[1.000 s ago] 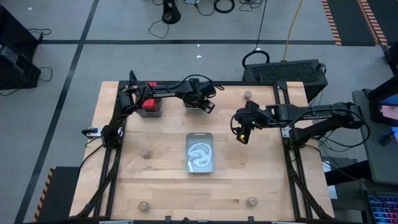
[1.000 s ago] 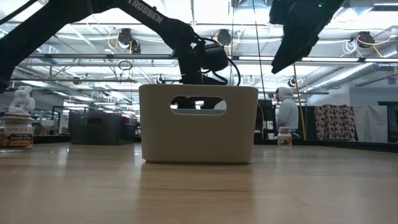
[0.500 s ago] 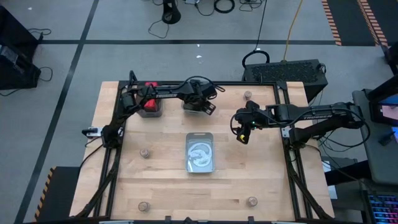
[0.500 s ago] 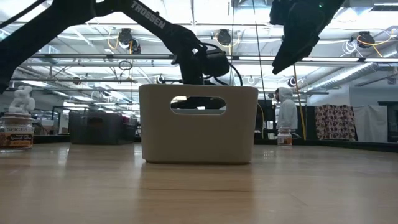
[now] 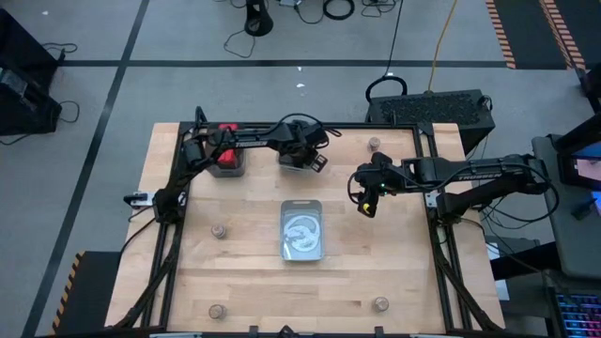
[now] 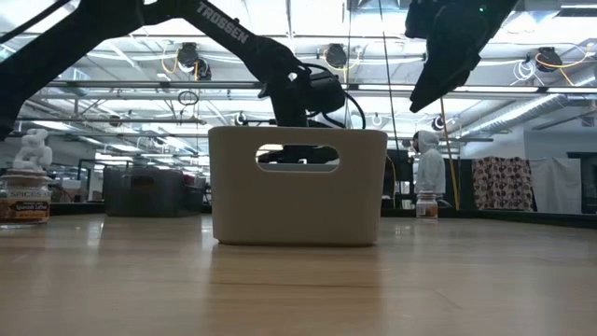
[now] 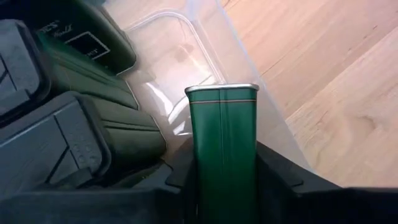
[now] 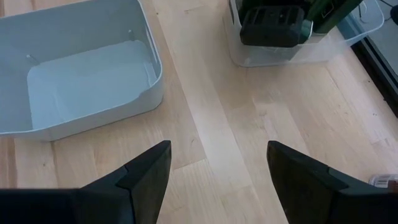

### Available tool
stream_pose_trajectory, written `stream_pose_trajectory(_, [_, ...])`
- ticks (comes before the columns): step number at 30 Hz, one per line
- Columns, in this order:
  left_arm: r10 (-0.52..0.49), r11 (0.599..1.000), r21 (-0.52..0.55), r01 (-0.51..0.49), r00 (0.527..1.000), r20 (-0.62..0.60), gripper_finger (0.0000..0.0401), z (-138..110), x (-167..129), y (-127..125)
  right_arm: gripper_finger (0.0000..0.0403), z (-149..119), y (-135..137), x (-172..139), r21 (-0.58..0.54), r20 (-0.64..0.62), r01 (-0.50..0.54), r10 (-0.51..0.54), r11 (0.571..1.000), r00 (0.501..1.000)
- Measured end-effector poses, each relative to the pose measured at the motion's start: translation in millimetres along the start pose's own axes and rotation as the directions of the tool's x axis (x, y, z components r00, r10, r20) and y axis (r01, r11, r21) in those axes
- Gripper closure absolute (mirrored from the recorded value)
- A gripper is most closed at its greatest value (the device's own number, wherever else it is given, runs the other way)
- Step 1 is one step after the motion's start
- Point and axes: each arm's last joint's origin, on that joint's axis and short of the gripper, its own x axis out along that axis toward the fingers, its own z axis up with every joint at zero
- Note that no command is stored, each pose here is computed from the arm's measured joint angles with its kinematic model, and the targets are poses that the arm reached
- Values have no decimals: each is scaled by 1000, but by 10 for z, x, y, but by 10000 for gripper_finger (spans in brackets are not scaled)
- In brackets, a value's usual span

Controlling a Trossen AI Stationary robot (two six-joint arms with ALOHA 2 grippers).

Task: Sort spices by type
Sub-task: Put the black seasoning can into the transparent bin

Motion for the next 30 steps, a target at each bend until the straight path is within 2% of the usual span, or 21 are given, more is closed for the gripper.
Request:
stream_pose_trajectory(4, [-6,1000,26,6,1000,17,277,97,-121,-22,156,0,0,0,-1,0,0,0,1000,1000])
stream_pose_trajectory(10, [-44,995,93,34,993,106,281,308,-523,-48,156,1,-2,-1,-21,3,6,-6,1000,1000])
stream_pose_trajectory(15, [-73,981,187,41,983,168,282,388,-1058,23,156,20,11,-11,-117,46,81,-76,990,996])
stream_pose_trajectory(18, [-136,967,243,80,965,226,282,408,-1465,111,156,44,1,-46,-138,90,119,-107,983,990])
stream_pose_trajectory(20, [-234,933,325,154,946,223,282,379,-1734,160,156,87,1,-82,-147,142,118,-97,982,985])
stream_pose_trajectory(24, [-436,813,494,309,885,164,282,238,-2131,147,156,237,30,-173,-161,305,75,-23,984,952])
stream_pose_trajectory(26, [-484,774,535,339,862,154,281,165,-2254,110,156,327,53,-210,-162,391,51,17,985,920])
stream_pose_trajectory(30, [-527,687,637,349,843,106,281,40,-2316,-60,156,413,68,-252,-164,477,48,37,985,878])
